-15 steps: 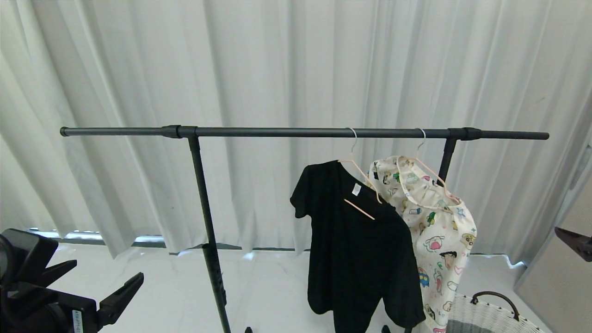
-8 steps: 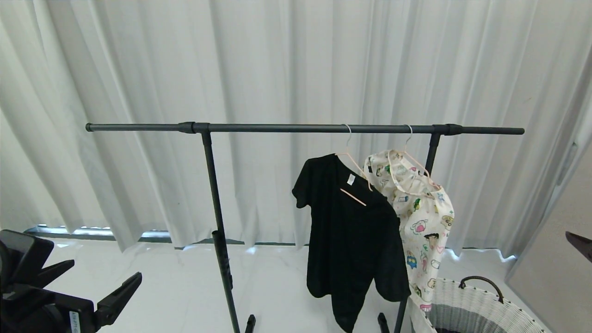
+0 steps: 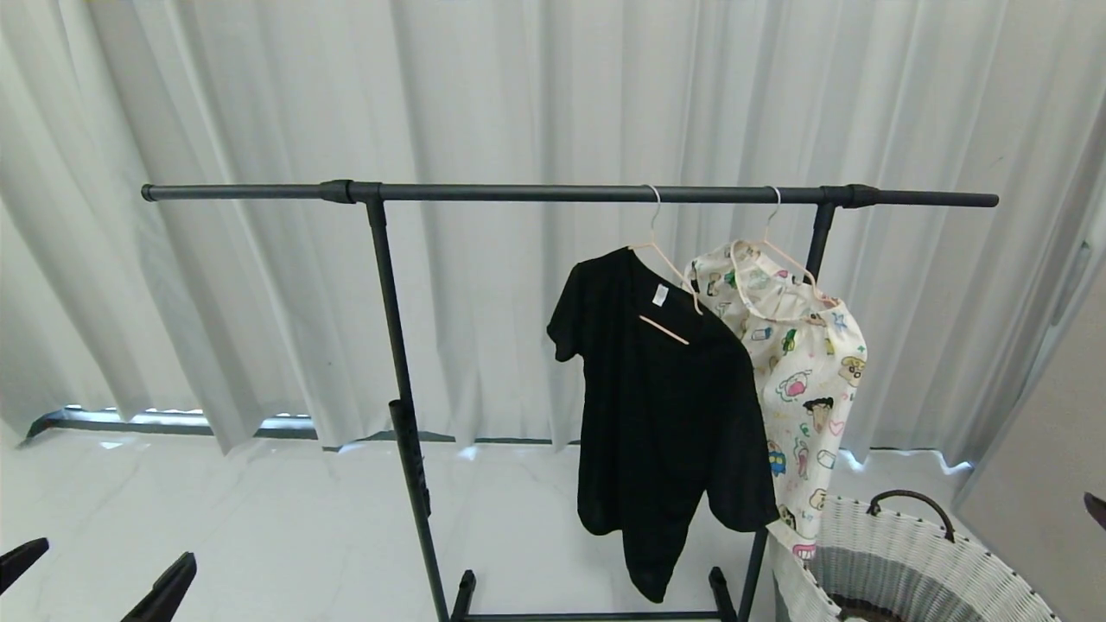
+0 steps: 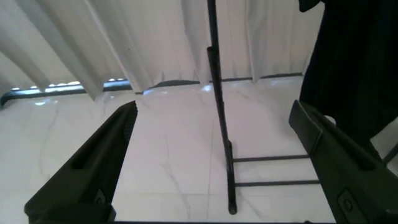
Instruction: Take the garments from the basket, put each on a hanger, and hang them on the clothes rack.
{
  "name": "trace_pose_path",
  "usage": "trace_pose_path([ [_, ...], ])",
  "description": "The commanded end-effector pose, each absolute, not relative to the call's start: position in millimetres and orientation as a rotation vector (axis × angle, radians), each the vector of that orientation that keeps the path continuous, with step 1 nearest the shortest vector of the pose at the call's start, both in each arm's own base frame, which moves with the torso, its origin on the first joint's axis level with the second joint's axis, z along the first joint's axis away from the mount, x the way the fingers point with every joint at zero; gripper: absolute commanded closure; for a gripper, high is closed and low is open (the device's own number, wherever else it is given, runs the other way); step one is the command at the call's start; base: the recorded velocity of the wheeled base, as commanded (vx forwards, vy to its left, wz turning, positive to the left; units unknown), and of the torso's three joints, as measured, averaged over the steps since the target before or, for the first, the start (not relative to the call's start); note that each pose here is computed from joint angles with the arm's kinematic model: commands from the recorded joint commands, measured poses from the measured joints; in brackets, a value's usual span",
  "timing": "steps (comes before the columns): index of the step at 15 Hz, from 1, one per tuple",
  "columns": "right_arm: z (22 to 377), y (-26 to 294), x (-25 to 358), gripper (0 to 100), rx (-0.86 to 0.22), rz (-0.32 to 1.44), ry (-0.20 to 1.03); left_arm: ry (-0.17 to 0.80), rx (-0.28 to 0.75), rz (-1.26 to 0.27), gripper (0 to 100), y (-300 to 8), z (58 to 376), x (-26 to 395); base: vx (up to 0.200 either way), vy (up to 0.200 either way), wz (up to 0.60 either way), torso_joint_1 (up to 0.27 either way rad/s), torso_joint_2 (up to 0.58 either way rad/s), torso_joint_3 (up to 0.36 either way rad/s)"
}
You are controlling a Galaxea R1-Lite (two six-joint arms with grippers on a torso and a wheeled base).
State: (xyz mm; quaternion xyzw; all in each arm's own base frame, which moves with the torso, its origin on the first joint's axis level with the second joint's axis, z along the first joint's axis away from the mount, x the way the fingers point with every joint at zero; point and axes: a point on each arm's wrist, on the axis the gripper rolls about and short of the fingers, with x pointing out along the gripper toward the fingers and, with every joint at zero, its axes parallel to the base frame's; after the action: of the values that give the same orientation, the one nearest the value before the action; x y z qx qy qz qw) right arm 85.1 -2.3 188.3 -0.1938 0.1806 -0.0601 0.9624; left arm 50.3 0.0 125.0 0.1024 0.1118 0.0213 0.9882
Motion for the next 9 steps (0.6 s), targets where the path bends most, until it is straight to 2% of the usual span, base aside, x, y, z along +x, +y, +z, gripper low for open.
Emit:
trace_pose_path([
  [1, 173.7, -5.1, 56.9, 0, -0.381, -0.166, 0.317, 0.095, 0.197, 0.113, 0, 3.0, 109.5, 15.6, 0.000, 0.000, 0.00, -0.212, 0.50, 0.276],
  [5, 155.0, -5.0, 36.2, 0, -0.375, -0.173, 0.282, 0.044, 0.246, 0.145, 0, 5.0, 81.6, -19.0, 0.000, 0.000, 0.00, -0.212, 0.49, 0.277],
  [9, 142.7, -5.1, 24.5, 0, -0.363, -0.186, 0.257, -0.003, 0.229, 0.172, 0, 4.5, 81.1, -23.1, 0.000, 0.000, 0.00, -0.191, 0.48, 0.288],
])
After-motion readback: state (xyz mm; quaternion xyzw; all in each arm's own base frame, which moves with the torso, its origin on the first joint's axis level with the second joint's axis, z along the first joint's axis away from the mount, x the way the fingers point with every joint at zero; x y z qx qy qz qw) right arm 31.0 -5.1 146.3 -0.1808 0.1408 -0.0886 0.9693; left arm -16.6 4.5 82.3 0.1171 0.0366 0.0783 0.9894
